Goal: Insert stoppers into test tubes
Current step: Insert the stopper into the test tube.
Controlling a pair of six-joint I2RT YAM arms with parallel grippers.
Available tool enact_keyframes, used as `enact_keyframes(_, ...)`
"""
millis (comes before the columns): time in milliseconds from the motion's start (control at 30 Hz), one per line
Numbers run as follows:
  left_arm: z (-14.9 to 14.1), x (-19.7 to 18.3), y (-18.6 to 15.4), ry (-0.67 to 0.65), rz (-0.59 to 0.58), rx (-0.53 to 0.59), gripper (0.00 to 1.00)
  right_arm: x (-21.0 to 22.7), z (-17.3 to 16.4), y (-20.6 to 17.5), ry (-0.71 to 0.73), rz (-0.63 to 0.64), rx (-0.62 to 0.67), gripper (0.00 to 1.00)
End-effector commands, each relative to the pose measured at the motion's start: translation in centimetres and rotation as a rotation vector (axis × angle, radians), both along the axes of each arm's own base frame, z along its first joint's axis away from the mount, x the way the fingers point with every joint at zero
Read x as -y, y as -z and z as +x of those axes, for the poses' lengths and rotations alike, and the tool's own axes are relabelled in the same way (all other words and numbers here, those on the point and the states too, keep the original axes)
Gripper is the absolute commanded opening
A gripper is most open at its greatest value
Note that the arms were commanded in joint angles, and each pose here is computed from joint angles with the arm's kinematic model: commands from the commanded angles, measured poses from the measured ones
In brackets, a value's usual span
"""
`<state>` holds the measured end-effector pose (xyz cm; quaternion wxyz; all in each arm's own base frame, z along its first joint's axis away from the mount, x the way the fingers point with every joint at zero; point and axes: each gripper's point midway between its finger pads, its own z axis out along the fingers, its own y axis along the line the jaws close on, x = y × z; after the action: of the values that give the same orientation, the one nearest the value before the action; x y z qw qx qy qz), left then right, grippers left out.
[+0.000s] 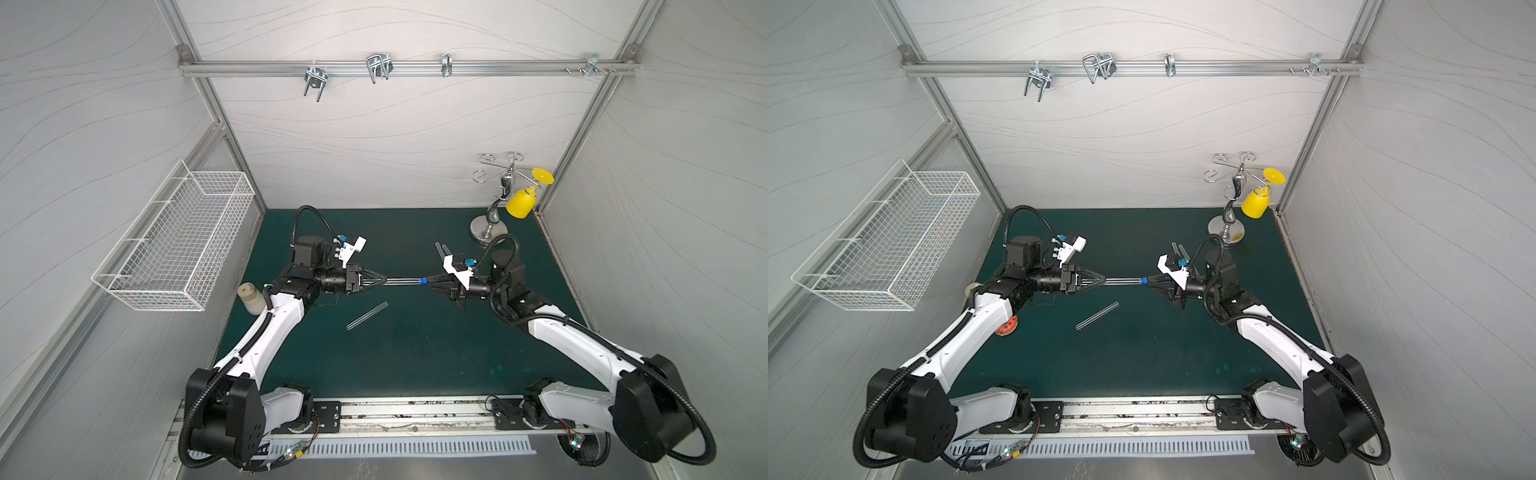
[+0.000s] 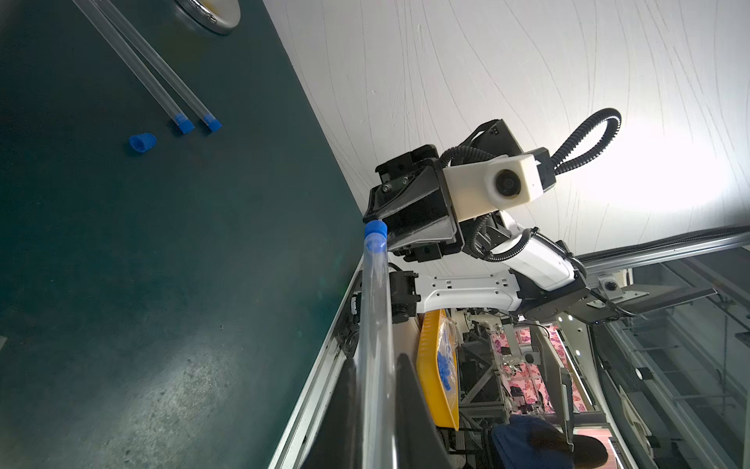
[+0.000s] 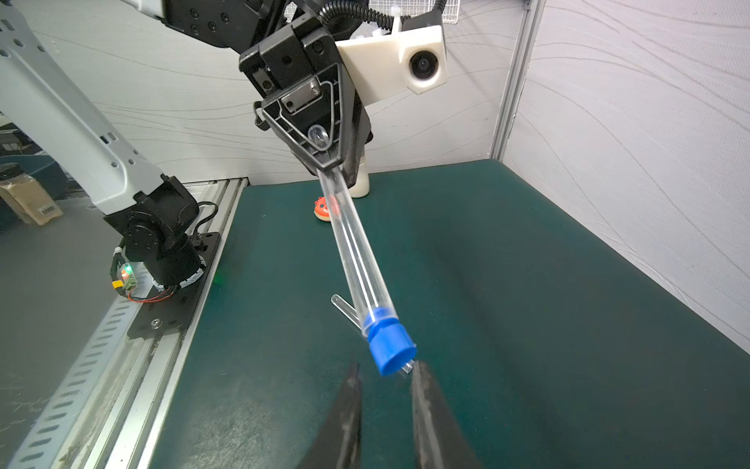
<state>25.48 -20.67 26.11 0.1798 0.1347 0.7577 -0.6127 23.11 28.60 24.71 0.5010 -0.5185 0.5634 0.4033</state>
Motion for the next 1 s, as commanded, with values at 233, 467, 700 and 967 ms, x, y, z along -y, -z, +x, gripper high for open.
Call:
enact_keyframes(233,-0.3,0.2,-0.9,0.021,-0.015,0.039,0.00,-1.2,-1.4,-0.5,-0.090,-0.014,0.025,0.18)
enact_keyframes(467,-0.3,0.3,-1.0,0.024,-0.016,0.039,0.00,-1.8,-1.7,-0.8,-0.115,-0.020,0.035,0.14)
enact_keyframes(700,-0.6,0.5,-1.0,0.039,-0.020,0.041,0.00,-2.5,-2.2,-1.7,-0.139,-0.006,0.060,0.12)
enact_keyframes(967,-1.1,0.8,-1.0,0.064,-0.027,0.046,0.00,-3.0,-2.4,-2.5,-0.163,0.017,0.098,0.06)
